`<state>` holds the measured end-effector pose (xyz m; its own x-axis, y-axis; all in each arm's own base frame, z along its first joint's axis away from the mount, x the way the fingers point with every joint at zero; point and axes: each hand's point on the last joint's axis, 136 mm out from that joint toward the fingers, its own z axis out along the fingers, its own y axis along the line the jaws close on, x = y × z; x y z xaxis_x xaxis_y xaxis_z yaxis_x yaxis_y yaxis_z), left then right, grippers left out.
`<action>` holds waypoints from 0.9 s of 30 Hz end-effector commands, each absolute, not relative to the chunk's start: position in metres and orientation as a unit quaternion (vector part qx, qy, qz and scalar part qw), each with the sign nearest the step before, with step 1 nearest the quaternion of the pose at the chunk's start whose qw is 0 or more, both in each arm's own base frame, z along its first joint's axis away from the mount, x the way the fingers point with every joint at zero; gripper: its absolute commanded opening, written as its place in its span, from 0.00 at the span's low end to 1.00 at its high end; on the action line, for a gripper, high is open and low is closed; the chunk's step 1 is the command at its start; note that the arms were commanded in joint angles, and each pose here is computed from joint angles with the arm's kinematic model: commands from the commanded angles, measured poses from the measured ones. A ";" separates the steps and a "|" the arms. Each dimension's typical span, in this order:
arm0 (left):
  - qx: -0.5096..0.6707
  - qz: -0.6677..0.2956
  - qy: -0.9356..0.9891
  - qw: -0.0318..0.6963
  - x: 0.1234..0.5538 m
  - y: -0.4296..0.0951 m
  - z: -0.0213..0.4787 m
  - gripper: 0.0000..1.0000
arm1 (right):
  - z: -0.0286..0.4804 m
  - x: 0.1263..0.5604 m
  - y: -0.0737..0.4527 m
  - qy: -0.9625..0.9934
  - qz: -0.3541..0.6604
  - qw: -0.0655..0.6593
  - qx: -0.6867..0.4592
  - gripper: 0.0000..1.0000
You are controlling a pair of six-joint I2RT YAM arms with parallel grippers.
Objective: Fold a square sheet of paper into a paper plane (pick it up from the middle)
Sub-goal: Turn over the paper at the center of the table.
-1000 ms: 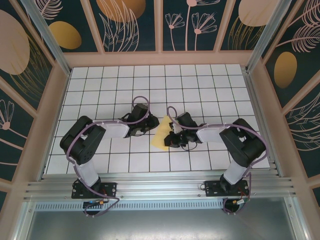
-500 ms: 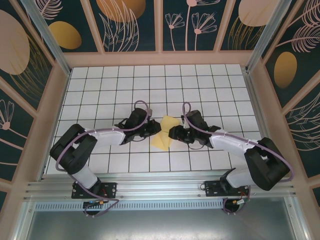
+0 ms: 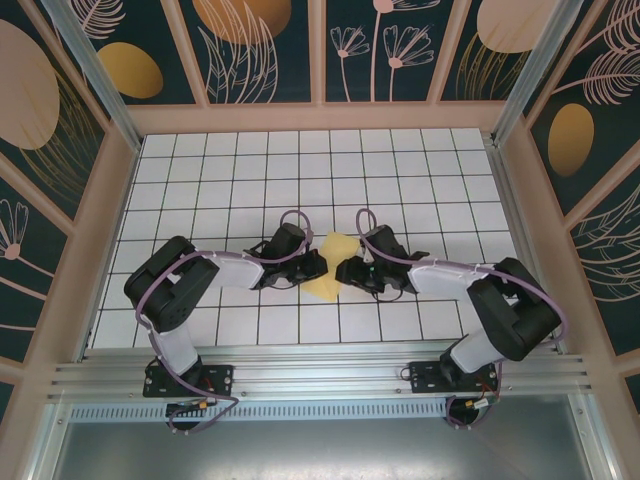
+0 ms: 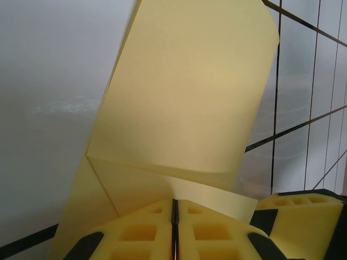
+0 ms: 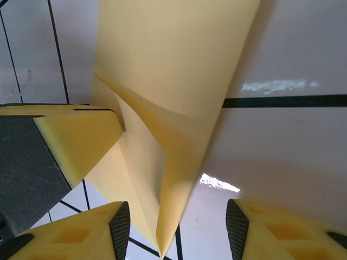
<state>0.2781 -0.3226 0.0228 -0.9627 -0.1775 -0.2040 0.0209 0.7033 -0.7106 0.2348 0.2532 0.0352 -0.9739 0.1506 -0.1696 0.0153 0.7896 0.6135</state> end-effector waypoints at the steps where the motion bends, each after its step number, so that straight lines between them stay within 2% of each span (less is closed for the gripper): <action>1: -0.032 -0.398 0.907 0.132 0.280 -0.330 0.026 0.09 | 0.044 0.247 0.264 0.933 0.337 0.121 0.046 0.51; 5: -0.030 -0.398 0.908 0.130 0.278 -0.330 0.025 0.10 | 0.040 0.249 0.267 0.932 0.338 0.117 0.049 0.45; 27: -0.034 -0.374 0.920 0.114 0.272 -0.325 0.009 0.09 | 0.027 0.252 0.265 0.932 0.336 0.106 0.085 0.41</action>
<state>0.2756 -0.3256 0.0165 -0.9673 -0.1651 -0.1928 0.0227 0.7003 -0.7135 0.2478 0.2627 0.0273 -0.9665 0.2175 -0.1362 0.0826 0.7659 0.6376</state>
